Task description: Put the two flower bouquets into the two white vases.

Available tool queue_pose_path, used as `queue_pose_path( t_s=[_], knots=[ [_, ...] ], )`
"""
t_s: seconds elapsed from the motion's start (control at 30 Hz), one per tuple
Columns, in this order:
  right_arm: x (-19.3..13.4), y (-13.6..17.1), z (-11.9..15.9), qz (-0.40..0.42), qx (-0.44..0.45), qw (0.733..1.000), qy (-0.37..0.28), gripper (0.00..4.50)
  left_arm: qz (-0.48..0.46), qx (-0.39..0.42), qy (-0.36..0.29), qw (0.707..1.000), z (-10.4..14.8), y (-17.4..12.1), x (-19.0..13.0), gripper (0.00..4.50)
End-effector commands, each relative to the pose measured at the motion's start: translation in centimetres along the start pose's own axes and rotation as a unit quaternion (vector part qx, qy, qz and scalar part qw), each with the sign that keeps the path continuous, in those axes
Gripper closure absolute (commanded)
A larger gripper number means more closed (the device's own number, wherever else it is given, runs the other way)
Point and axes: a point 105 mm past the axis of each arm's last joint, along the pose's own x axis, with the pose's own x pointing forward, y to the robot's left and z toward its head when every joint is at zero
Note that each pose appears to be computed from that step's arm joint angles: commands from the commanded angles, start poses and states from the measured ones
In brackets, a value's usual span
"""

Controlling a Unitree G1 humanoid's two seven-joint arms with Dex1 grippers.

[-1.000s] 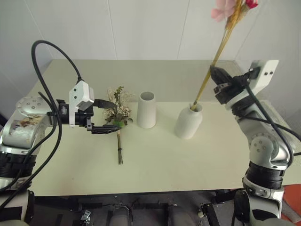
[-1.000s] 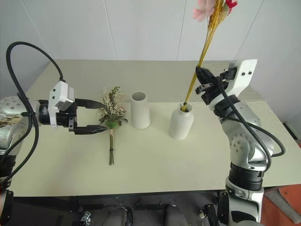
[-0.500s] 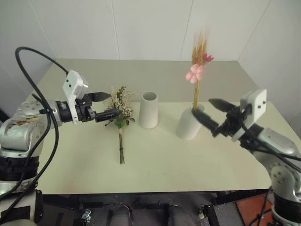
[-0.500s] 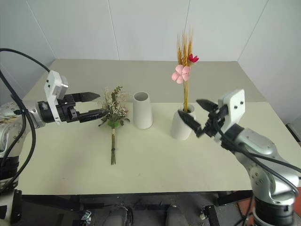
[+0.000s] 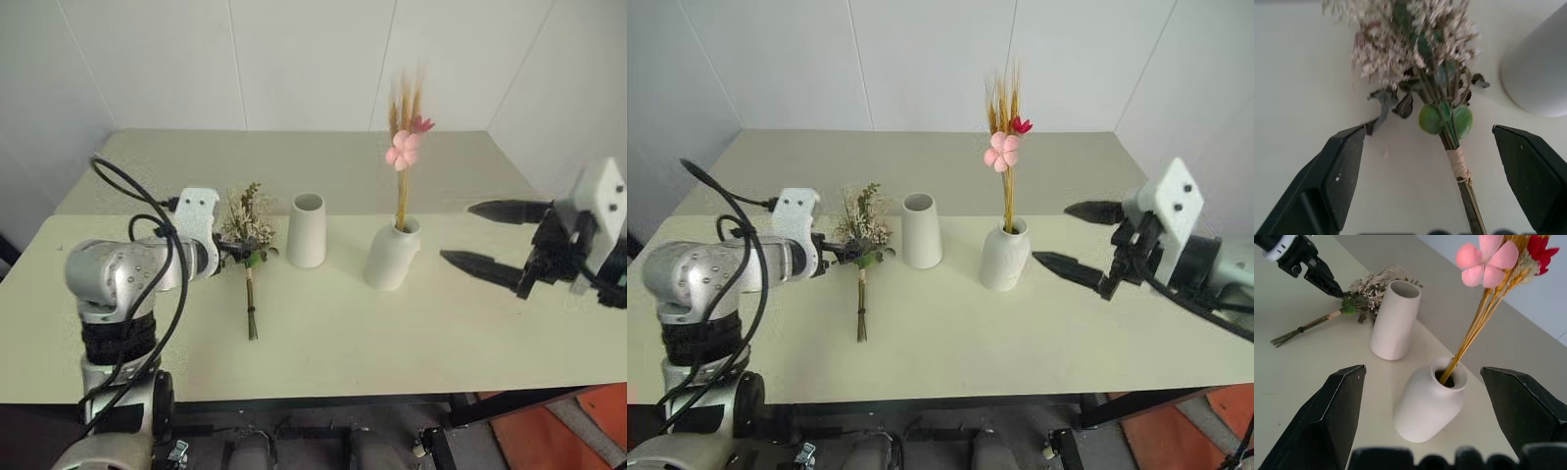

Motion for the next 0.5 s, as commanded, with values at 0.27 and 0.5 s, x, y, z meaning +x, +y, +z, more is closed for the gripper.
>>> queue_pose_path(
  t_s=[0.27, 0.5],
  knots=[
    [0.3, 0.0, 1.2, -0.002, -0.03, 0.999, -0.014, 0.07, -0.051, -0.046, 0.071, 0.995, 0.7, -3.8, 1.0, 0.0],
    [-0.2, 0.3, 0.5, -0.029, -0.022, 0.999, -0.009, 0.07, -0.038, -0.048, 0.122, 0.991, 0.2, -3.0, 1.3, 0.0]
  ],
)
